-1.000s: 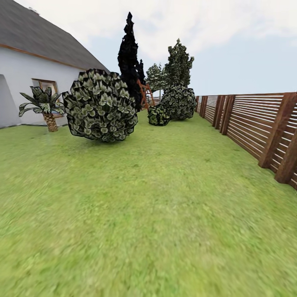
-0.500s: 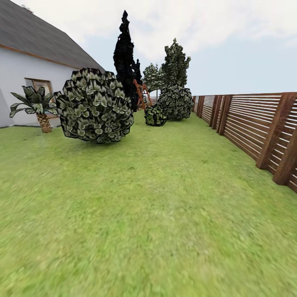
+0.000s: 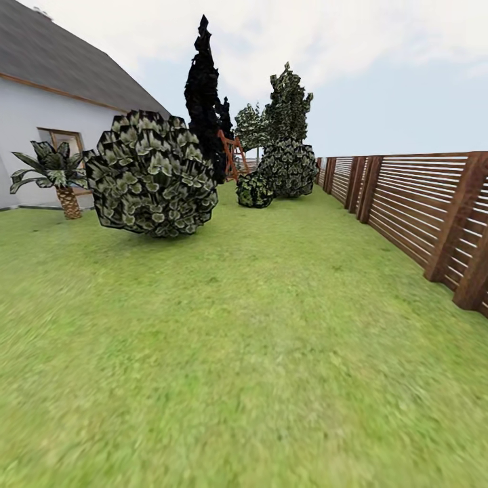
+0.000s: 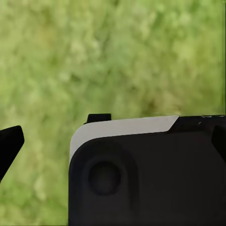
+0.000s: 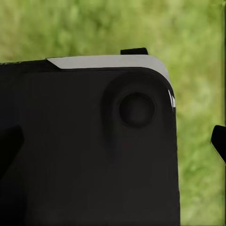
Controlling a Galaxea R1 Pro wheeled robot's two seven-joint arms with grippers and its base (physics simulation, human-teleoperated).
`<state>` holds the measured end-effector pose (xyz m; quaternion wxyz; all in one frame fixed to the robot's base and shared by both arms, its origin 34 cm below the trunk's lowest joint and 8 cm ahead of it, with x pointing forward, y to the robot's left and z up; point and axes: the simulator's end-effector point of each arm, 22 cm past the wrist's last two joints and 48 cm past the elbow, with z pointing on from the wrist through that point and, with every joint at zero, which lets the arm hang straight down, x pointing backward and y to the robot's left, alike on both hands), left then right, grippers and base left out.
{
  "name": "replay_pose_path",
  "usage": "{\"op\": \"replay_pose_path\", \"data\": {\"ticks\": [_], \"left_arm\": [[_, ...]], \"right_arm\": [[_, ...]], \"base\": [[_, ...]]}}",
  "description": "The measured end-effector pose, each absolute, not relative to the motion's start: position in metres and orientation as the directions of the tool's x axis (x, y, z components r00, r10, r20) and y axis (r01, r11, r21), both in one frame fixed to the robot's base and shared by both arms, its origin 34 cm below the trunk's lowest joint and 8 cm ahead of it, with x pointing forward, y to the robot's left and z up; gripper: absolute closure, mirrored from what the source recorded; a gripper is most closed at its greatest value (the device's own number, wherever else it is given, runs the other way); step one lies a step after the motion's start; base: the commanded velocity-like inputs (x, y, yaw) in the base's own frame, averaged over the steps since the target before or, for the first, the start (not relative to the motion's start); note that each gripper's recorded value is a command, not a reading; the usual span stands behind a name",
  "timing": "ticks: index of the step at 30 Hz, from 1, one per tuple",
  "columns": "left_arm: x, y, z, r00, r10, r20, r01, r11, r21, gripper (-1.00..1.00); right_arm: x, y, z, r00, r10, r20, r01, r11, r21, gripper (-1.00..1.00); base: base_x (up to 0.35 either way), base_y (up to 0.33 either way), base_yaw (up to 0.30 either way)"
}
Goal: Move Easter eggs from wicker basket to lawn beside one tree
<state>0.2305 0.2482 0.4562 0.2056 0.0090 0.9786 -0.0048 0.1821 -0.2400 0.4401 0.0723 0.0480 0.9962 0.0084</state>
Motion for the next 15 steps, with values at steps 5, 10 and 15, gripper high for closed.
{"op": "replay_pose_path", "data": {"ticks": [5,10,15], "left_arm": [[0.2305,0.2481,0.4562,-0.915,0.016,-0.402,0.020,1.000,-0.006,-1.00],[0.2305,0.2481,0.4562,-0.915,0.016,-0.402,0.020,1.000,-0.006,-1.00],[0.2305,0.2481,0.4562,-0.915,0.016,-0.402,0.020,1.000,-0.006,-1.00]], "right_arm": [[0.1821,-0.2401,0.4401,-0.985,0.097,-0.143,0.095,0.995,0.024,-1.00],[0.1822,-0.2399,0.4402,-0.985,0.098,-0.144,0.095,0.995,0.024,-1.00],[0.1826,-0.2400,0.4402,-0.985,0.098,-0.145,0.096,0.995,0.024,-1.00]], "base": [[0.231,-0.089,0.000],[0.230,-0.095,0.000],[0.229,-0.098,0.000]]}}
